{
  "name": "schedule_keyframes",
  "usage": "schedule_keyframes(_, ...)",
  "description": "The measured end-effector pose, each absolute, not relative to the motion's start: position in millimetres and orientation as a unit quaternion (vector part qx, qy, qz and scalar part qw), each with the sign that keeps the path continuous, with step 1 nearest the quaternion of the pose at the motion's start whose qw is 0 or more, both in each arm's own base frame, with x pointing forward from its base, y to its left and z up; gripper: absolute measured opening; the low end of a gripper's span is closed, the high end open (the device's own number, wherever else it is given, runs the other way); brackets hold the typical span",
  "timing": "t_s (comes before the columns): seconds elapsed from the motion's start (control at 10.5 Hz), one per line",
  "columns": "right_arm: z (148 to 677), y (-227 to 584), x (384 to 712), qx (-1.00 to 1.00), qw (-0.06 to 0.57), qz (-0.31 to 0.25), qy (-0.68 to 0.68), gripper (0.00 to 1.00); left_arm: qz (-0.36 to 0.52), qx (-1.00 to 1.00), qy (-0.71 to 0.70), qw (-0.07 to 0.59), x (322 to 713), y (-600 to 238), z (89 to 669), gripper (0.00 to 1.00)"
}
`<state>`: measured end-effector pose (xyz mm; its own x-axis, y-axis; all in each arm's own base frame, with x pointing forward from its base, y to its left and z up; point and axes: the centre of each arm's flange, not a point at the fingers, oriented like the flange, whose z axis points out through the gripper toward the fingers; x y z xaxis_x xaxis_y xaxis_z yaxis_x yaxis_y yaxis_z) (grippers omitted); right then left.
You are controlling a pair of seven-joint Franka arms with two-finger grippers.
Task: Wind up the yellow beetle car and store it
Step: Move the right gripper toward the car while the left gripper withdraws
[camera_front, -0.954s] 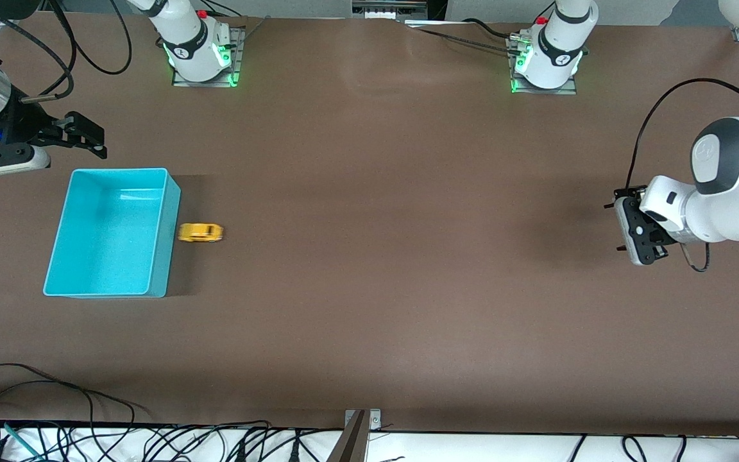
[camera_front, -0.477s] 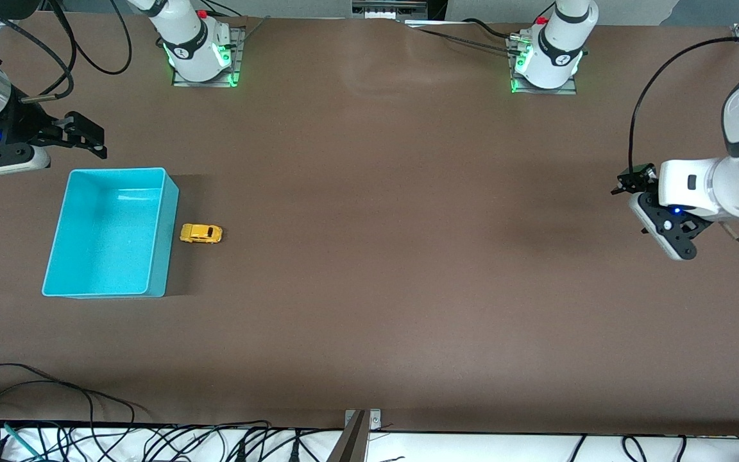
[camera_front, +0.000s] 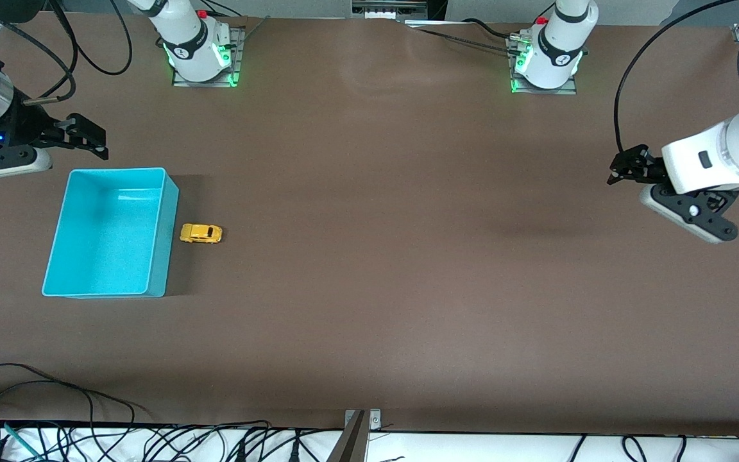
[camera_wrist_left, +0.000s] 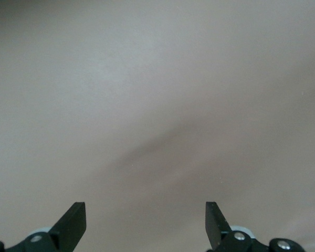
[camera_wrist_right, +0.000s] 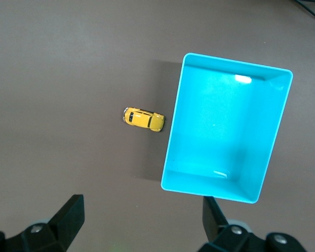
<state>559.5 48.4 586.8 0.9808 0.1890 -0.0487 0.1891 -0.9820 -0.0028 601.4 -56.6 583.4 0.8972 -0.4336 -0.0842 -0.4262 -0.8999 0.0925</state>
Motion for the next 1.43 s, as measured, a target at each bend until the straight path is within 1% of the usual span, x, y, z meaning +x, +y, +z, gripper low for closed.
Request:
schedule_keyframes(0.29, 566.8, 72.8, 566.5, 0.993, 0.003, -0.04, 0.115, 1.0, 0.007, 0.987, -0.158, 0.01, 573.2, -36.5, 637.6, 1.0)
schedule_keyframes(0.57, 545.8, 77.2, 576.5, 0.992, 0.004, -0.05, 0.117, 1.0, 0.006, 0.998, -0.065, 0.005, 540.8, -20.0, 642.0, 1.0)
schedule_keyframes(0.86, 519.6, 78.7, 586.7, 0.992, 0.005, -0.045, 0.117, 1.0, -0.028, 0.998, -0.06, 0.005, 534.0, -32.9, 634.0, 1.0)
schedule_keyframes(1.15, 488.8, 77.5, 591.1, 0.992, 0.005, -0.044, 0.118, 1.0, -0.031, 0.997, -0.072, 0.004, 531.4, -54.0, 637.2, 1.0)
schedule_keyframes(1.43, 454.7, 77.5, 593.9, 0.991, 0.006, -0.037, 0.125, 1.0, -0.032, 0.997, -0.067, 0.004, 532.4, -49.5, 636.5, 1.0)
